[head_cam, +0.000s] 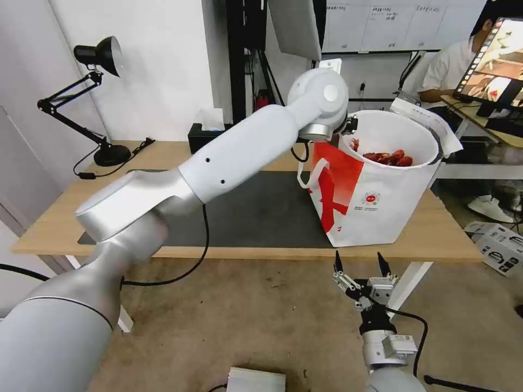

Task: Pick up the trash from the table and place it into the takeout bag.

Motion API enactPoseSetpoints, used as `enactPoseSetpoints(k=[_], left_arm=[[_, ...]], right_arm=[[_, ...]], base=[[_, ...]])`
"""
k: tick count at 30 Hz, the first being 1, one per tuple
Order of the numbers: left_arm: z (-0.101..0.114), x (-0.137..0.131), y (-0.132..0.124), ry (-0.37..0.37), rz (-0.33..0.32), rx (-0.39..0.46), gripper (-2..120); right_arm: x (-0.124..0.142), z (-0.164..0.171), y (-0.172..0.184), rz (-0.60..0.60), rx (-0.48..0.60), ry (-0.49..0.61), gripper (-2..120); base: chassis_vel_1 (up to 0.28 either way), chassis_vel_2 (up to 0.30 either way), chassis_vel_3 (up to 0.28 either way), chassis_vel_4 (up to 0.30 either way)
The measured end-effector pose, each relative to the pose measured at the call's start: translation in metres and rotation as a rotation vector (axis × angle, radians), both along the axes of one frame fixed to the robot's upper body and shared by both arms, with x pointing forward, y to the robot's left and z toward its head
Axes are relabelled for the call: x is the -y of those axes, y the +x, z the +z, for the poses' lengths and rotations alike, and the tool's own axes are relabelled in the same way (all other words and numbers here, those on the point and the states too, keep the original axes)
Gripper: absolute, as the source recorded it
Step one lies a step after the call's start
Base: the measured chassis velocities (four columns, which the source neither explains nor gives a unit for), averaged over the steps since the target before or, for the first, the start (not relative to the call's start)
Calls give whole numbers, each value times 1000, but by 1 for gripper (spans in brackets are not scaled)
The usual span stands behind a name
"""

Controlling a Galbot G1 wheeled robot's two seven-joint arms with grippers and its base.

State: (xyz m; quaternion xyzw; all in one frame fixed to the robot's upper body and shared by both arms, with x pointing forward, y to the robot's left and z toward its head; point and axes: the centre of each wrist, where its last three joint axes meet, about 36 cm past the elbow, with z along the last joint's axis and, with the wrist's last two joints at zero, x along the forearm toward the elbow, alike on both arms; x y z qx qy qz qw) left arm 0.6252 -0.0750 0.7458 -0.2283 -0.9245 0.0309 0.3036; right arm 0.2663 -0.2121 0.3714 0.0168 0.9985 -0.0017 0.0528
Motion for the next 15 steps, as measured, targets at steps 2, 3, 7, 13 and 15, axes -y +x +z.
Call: enactPoseSetpoints(k=[2,3,7,13,15], left_arm=[[-2,1,2,6,4,-1,0],[-4,2,4,11,7,-1,0],[-11,3,9,21,18,-13,0],[-18,4,10,61,16,-23,0],[-17,4,10,70,14,-22,0]], right_arm=[[0,0,0,0,1,0,99],[0,1,0,0,2,1,99],[-1,2,0,0,5,2,99],[-1,2,1,0,5,3,99],[-1,2,1,1,5,3,99]], base=[[0,0,0,0],[0,0,0,0],[0,0,0,0],[0,0,0,0],[0,0,0,0]])
